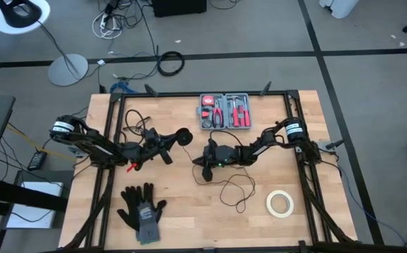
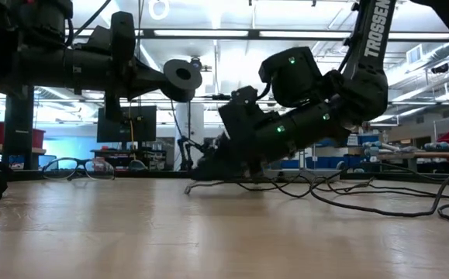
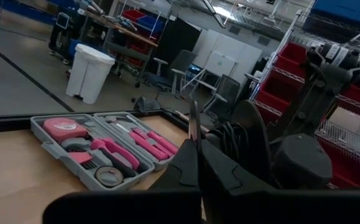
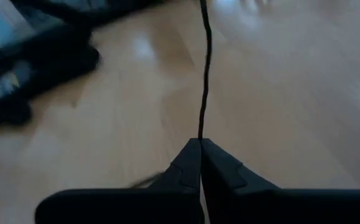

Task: Coil cords
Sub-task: Coil the black wire onto the black spool

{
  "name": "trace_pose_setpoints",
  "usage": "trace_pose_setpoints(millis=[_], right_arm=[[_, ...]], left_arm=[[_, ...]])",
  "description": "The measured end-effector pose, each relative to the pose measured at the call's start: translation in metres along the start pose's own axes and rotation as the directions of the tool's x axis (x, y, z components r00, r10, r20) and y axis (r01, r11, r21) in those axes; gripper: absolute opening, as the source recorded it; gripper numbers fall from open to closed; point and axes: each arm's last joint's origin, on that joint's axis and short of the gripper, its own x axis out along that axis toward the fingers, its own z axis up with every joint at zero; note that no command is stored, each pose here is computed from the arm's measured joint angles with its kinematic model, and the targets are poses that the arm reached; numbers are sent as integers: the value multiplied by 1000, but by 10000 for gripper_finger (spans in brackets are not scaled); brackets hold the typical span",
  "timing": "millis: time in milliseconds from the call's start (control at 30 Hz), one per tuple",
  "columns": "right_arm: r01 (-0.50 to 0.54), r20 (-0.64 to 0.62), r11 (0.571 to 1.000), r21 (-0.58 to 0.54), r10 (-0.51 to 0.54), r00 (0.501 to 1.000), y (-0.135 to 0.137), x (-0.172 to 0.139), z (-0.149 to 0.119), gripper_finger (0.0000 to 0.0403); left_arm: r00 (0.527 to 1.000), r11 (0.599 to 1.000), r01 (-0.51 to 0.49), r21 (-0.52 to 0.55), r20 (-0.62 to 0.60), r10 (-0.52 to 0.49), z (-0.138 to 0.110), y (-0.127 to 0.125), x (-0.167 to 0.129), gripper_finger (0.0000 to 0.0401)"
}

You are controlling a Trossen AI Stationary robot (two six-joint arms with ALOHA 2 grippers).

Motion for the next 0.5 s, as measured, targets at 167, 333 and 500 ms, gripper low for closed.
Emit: trace_pose_setpoints(millis=[167, 333, 500], right_arm=[[108, -141, 994, -19, -109, 984, 1, -17, 14, 2], [279, -204, 956, -92, -292, 934, 3, -52, 47, 1], [316, -110, 943, -104, -327, 939, 7, -85, 90, 1]], left_arm=[[999, 1000, 0, 25, -40, 1, -4, 1, 0, 0], [994, 996, -23, 82, -105, 32, -11, 5, -1, 0], [990, 994, -34, 103, -130, 47, -13, 10, 2, 0]])
